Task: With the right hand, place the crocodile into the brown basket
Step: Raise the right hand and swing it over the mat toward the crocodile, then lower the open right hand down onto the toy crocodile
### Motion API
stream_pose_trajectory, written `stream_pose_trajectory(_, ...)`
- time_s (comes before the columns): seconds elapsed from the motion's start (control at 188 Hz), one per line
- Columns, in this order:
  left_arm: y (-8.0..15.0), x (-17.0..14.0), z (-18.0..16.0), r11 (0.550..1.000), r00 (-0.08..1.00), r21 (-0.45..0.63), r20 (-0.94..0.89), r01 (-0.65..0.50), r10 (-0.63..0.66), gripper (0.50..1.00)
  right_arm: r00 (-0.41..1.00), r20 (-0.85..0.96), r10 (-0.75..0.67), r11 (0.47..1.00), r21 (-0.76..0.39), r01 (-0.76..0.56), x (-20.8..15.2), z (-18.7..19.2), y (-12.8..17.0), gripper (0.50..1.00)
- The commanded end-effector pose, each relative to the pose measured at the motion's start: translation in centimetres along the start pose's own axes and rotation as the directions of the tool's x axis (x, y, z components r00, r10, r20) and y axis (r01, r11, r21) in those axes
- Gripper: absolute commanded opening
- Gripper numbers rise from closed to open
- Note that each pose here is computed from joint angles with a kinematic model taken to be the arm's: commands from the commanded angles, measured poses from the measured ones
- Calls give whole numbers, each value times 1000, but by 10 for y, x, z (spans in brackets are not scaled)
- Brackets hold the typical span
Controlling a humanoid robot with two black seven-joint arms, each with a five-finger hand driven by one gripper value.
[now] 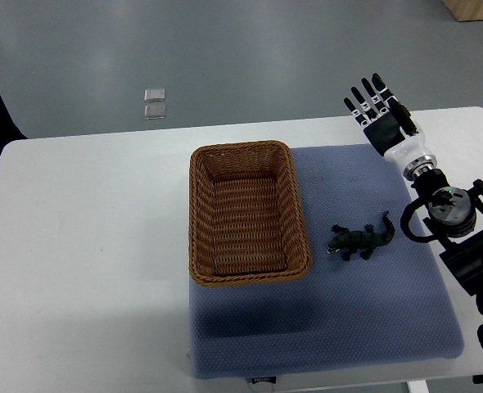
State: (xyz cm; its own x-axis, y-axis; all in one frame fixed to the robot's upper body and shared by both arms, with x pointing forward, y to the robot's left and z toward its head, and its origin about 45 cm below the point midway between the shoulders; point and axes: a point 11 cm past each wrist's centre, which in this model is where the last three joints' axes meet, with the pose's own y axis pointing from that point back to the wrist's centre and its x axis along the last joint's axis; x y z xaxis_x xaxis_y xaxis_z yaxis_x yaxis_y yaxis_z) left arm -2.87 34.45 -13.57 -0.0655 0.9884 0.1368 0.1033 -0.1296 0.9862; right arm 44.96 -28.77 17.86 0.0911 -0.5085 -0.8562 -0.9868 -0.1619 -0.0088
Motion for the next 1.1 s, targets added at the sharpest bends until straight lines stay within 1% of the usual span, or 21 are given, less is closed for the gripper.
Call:
stream_pose_trajectory(0.0,0,0,0,1000,1000,0,1,0,0,1000,1000,1,-1,1000,-3,1,0,1,0,932)
stream_pose_trajectory(0.186,0,3,0,1000,1000,0,-3,-10,10,1000,1000,-7,-5,1000,-7,5,-2,0,-1,932)
stream_pose_trajectory(0.394,0,3,0,1000,1000,0,-2,-14,14,1000,990,-135,-36,998,-55,29,-7,-1,-3,932)
stream_pose_trajectory(0.458,0,2,0,1000,1000,0,-1,-9,9,1000,973,-224,-59,994,-102,37,-8,-1,-2,932)
stream_pose_trajectory(0.533,0,1,0,1000,1000,0,-2,-6,6,1000,920,-380,-90,985,-169,27,-5,-8,1,932)
stream_pose_trajectory(0.597,0,0,0,1000,1000,0,-2,-3,3,1000,826,-532,-186,966,-254,54,-21,-13,-6,932)
stream_pose_trajectory(0.634,0,0,0,1000,1000,0,-2,-1,1,1000,724,-635,-269,941,-334,56,-28,-14,-6,932)
stream_pose_trajectory(0.687,0,0,0,1000,1000,0,-2,-1,1,1000,724,-635,-269,941,-334,56,-28,-14,-6,932)
stream_pose_trajectory(0.692,0,-1,0,1000,1000,0,-2,2,-2,1000,551,-755,-356,909,-417,17,-33,-23,-8,932)
stream_pose_trajectory(0.719,0,-1,1,1000,1000,-2,-1,2,-2,1000,467,-793,-390,897,-442,-1,-37,-28,-9,932)
stream_pose_trajectory(0.724,0,-1,1,1000,1000,-2,-1,2,-2,1000,426,-807,-409,890,-456,-10,-40,-29,-10,932)
stream_pose_trajectory(0.73,0,-1,1,1000,1000,-2,-1,2,-2,1000,426,-807,-409,890,-456,-10,-40,-29,-10,932)
stream_pose_trajectory(0.735,0,-1,1,1000,1000,-2,-1,2,-2,1000,384,-820,-425,884,-468,-21,-42,-31,-10,932)
stream_pose_trajectory(0.74,0,-1,1,1000,1000,-2,-1,2,-2,1000,384,-820,-425,884,-468,-21,-42,-31,-10,932)
stream_pose_trajectory(0.746,0,-1,1,1000,1000,-2,-1,3,-3,1000,342,-829,-443,876,-481,-30,-44,-31,-11,932)
stream_pose_trajectory(0.762,0,-1,1,1000,1000,-2,-1,3,-3,1000,301,-837,-458,870,-491,-41,-46,-32,-12,932)
stream_pose_trajectory(0.788,0,-1,1,1000,1000,-2,-1,3,-3,1000,179,-848,-499,853,-517,-69,-54,-35,-13,932)
stream_pose_trajectory(0.895,0,-1,1,1000,1000,-2,-1,5,-5,1000,-190,-769,-611,789,-571,-227,-76,-52,-13,932)
stream_pose_trajectory(0.959,0,-1,1,1000,1000,-2,-1,5,-5,1000,-330,-672,-663,748,-582,-318,-92,-55,-12,932)
stream_pose_trajectory(1.007,0,-1,1,1000,1000,-2,-1,5,-5,1000,-386,-612,-690,724,-581,-373,-101,-55,-11,932)
stream_pose_trajectory(1.097,0,-1,1,1000,1000,-2,1,5,-5,1000,-468,-567,-678,735,-513,-443,-117,-71,-14,934)
